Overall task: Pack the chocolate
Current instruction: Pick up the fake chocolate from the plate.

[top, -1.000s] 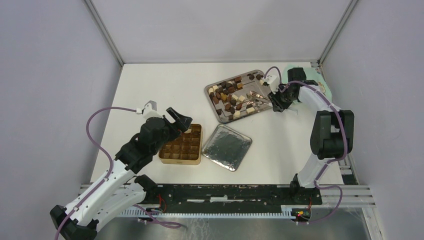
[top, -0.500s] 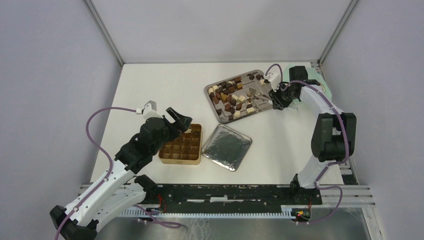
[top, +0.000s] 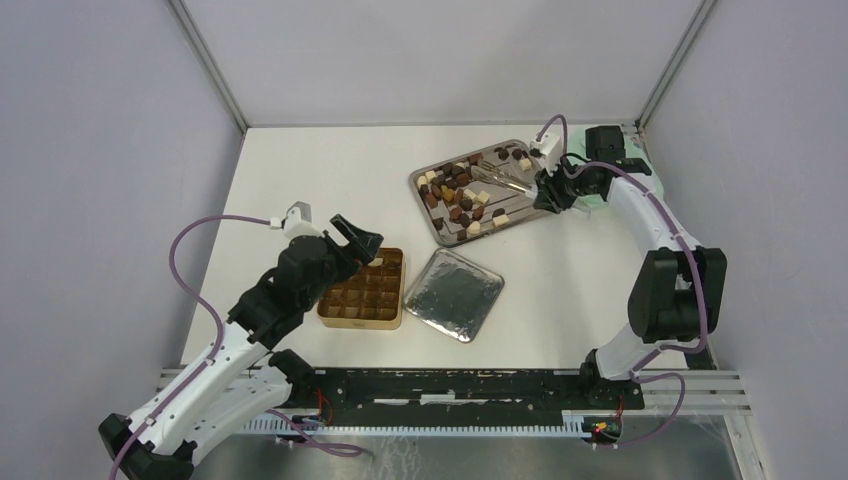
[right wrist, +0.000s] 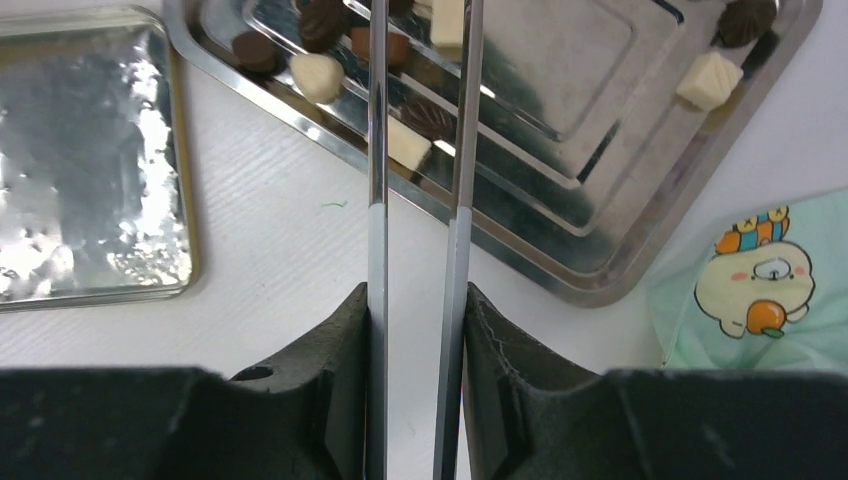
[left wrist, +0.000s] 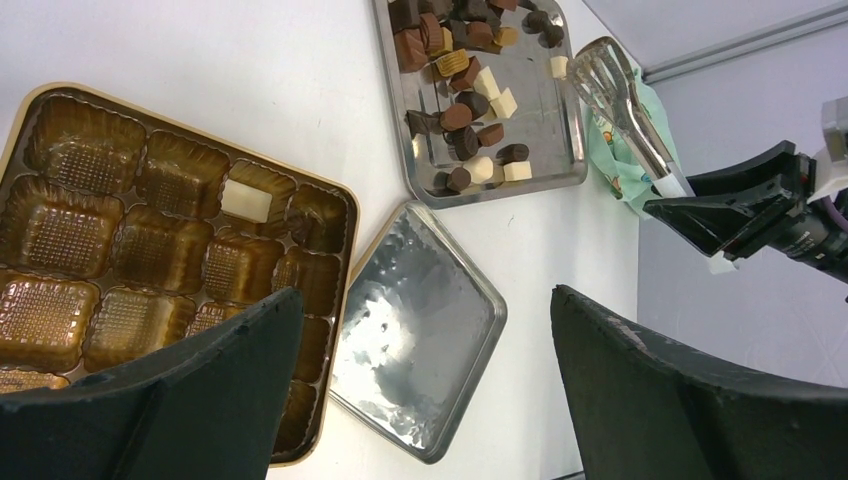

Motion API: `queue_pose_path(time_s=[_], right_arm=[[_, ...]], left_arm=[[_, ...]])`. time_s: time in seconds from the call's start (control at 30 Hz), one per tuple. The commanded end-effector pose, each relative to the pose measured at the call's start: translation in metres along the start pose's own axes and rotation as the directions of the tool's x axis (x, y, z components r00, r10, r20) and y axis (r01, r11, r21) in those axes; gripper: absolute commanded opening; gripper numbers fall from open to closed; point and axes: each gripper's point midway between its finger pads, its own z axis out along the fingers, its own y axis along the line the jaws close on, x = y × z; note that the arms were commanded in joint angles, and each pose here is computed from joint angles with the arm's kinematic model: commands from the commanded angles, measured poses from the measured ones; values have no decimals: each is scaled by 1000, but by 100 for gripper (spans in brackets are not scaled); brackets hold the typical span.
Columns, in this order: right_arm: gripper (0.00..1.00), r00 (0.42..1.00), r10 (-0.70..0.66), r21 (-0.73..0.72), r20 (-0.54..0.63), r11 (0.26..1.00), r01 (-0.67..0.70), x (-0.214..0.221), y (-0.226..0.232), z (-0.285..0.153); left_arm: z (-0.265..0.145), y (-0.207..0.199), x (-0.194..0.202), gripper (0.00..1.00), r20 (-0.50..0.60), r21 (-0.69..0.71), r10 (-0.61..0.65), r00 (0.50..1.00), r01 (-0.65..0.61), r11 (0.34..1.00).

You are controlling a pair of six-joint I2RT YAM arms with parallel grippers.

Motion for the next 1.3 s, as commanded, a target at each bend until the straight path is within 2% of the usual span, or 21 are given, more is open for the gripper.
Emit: queue_pose_path(time_s=[0.0,0.37,0.6,0.87,1.17,1.27], right_arm=[[0,981,-86,-75,175,992,100,-58,30,-17],[0,946,-229,-313,231,903,295,-88,152,19],[2,919,-330,-384,214,837,390,-104,217,51],[6,902,-409,-377,136,821,429,-108,241,88],[10,889,-447,-338,97,825,452,-117,248,111],[16,890,-449,-327,81,831,449,-117,247,117]], left_arm=[[-6,-4,-13,98,44,6,24,999,-24,1000],[-21,7,-27,98,85,-57,52,995,-48,997],[-37,12,-38,97,130,-58,31,991,-23,998],[-46,16,-39,97,144,-47,5,990,2,999],[-50,20,-38,97,152,-37,-17,988,22,999],[-49,21,-37,97,149,-39,-18,989,24,999]])
